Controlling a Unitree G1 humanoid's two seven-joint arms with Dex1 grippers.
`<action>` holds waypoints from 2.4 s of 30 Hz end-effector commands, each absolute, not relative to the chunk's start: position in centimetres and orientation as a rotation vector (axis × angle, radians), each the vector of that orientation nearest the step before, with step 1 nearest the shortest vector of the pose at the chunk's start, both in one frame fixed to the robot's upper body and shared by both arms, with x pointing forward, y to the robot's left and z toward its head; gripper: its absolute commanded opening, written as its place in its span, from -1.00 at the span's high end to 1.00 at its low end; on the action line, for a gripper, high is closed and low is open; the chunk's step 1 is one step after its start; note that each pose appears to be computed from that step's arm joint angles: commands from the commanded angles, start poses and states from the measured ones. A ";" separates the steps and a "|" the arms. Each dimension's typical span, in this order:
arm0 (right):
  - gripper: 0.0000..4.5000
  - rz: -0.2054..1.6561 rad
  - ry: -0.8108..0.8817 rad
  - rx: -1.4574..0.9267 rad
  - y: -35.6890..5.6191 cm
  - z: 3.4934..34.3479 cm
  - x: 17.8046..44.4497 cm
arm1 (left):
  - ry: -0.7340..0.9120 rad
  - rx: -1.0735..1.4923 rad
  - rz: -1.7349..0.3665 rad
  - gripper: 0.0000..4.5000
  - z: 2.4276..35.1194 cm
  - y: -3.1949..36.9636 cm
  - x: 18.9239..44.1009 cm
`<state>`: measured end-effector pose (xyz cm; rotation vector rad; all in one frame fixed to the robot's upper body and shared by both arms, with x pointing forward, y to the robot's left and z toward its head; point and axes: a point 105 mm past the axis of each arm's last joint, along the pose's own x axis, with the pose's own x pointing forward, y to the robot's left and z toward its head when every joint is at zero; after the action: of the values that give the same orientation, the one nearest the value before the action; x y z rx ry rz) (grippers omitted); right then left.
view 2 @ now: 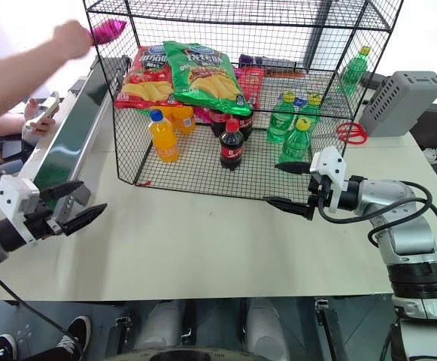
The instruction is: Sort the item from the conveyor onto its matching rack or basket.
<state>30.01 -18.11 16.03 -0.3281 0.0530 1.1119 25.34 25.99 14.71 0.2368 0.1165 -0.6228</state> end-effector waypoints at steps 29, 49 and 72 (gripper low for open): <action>-0.97 1.182 -0.008 -0.313 -15.9 16.8 30.2 | 0.081 0.265 -0.564 -0.93 16.5 28.3 24.7; -0.97 1.413 -0.082 -0.105 -7.0 17.1 27.9 | 0.149 0.905 -0.430 -0.93 15.0 33.2 20.2; -0.97 1.435 -0.225 -0.087 -6.5 18.3 27.7 | 0.228 1.206 -0.311 -0.93 13.0 37.8 19.1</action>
<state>27.67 -6.34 17.40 -0.0594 -0.1819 1.4465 18.93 37.51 12.34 1.1808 0.2453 -0.3309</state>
